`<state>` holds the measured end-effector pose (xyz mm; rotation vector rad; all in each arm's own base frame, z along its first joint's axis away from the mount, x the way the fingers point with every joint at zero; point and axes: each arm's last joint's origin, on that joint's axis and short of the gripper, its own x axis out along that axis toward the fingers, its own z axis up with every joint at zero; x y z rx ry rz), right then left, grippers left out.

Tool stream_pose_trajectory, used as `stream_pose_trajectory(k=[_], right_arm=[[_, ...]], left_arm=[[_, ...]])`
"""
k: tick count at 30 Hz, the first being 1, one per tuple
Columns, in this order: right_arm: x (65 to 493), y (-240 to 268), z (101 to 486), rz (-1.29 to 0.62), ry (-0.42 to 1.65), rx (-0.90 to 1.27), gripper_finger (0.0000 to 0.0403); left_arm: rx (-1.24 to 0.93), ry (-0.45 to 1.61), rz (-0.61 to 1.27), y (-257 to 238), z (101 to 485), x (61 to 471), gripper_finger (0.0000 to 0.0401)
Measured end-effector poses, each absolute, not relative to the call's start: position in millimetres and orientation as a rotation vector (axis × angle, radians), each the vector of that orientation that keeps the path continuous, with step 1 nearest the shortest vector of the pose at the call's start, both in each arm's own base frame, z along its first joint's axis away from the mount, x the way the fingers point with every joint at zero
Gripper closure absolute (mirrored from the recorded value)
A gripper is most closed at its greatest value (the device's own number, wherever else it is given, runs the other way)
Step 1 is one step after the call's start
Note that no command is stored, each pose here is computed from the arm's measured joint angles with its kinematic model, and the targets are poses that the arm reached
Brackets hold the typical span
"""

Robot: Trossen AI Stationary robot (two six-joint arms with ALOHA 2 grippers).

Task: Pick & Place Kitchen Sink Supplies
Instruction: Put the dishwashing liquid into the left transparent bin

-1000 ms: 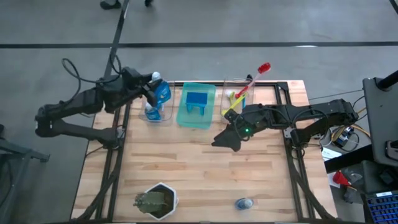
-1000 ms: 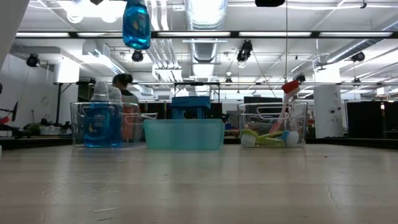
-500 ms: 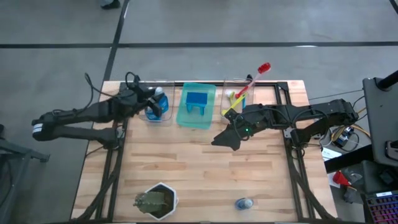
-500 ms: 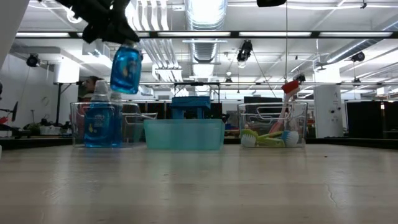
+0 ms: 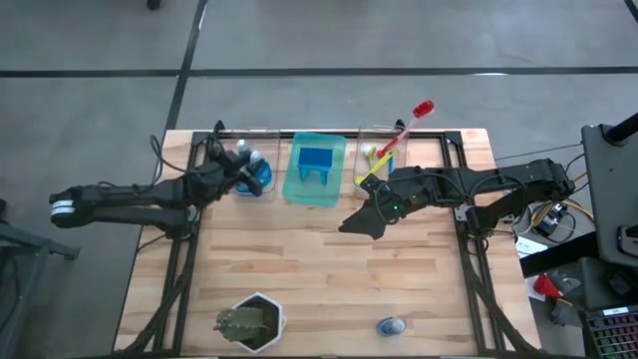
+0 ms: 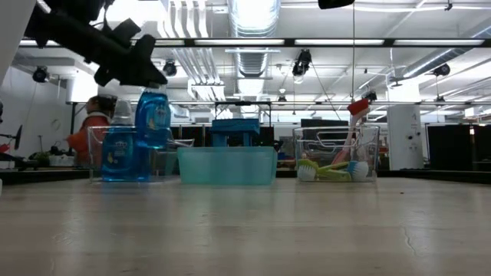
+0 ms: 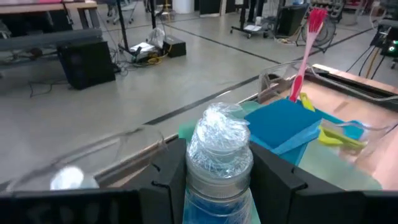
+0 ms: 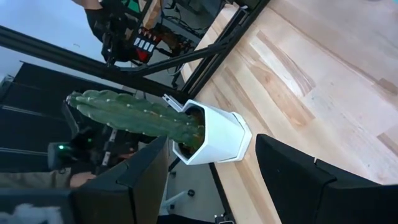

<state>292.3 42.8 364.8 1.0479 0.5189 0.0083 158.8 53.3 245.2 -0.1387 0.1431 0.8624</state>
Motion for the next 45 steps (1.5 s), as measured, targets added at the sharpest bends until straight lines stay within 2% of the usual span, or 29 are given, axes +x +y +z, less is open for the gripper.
stream_pose_trajectory(k=[17, 30, 33, 38, 45], right_arm=[[292.3, 42.0, 364.7, 0.005, 0.519, 1.051, 0.0169], [292.3, 42.0, 364.6, 0.007, 0.518, 1.04, 0.017], [292.3, 42.0, 364.6, 0.007, 0.518, 1.04, 0.017], [292.3, 42.2, 364.6, 0.009, 0.519, 1.036, 0.017], [292.2, 42.2, 364.4, 0.011, 0.521, 1.021, 0.017]], left_arm=[[-0.154, 0.152, 0.861, 50.8, 185.0, 148.1, 0.0265], [-0.115, 0.199, 0.841, 49.9, 175.7, 146.8, 0.0264], [-0.097, 0.22, 0.837, 49.9, 174.3, 147.1, 0.0249], [-0.083, 0.25, 0.831, 49.7, 171.1, 146.5, 0.02], [-0.119, 0.139, 0.787, 49.1, 184.7, 149.1, 0.0162]])
